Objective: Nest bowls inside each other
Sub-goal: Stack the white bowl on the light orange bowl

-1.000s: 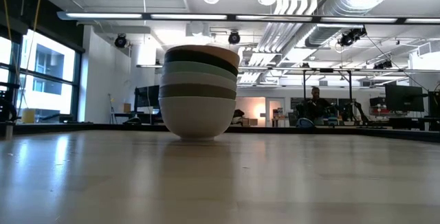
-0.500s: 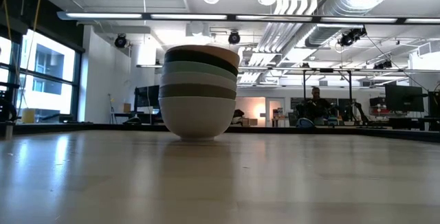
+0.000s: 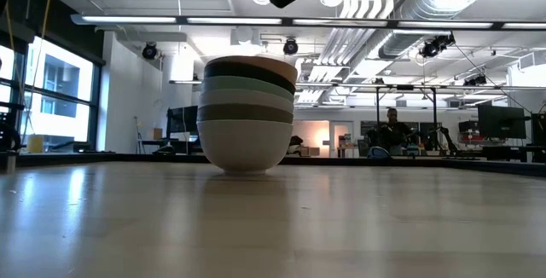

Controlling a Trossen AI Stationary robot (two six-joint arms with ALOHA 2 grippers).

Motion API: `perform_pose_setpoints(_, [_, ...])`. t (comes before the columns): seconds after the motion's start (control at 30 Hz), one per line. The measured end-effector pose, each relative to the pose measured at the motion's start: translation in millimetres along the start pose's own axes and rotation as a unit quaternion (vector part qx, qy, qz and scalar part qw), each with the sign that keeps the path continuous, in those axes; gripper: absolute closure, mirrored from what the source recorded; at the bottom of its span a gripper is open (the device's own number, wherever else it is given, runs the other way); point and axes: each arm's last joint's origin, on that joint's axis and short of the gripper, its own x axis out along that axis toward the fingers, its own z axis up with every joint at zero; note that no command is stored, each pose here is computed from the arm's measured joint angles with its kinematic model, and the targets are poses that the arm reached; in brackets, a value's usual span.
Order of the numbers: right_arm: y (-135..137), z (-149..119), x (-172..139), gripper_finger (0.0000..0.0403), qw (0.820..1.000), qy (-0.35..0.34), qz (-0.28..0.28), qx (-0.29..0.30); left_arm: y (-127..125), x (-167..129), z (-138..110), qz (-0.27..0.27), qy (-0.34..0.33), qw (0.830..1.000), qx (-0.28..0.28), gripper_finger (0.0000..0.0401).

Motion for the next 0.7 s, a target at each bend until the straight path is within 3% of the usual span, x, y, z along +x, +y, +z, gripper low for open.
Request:
perform_pose_setpoints(0.2, [6,-30,38,0.0249,0.995,0.092,0.006,0.039,0,0,-1,-0.002,0.004,1.0,-0.001,0.0194])
perform_pose_setpoints(0.5, [28,-52,77,0.0249,0.992,0.119,0.026,0.016,-1,-8,-5,0.004,0.029,1.0,0.004,0.0194])
perform_pose_setpoints(0.7, [38,-65,87,0.0249,0.992,0.125,0.004,0.001,-6,-34,-10,0.021,0.053,0.998,0.013,0.0194])
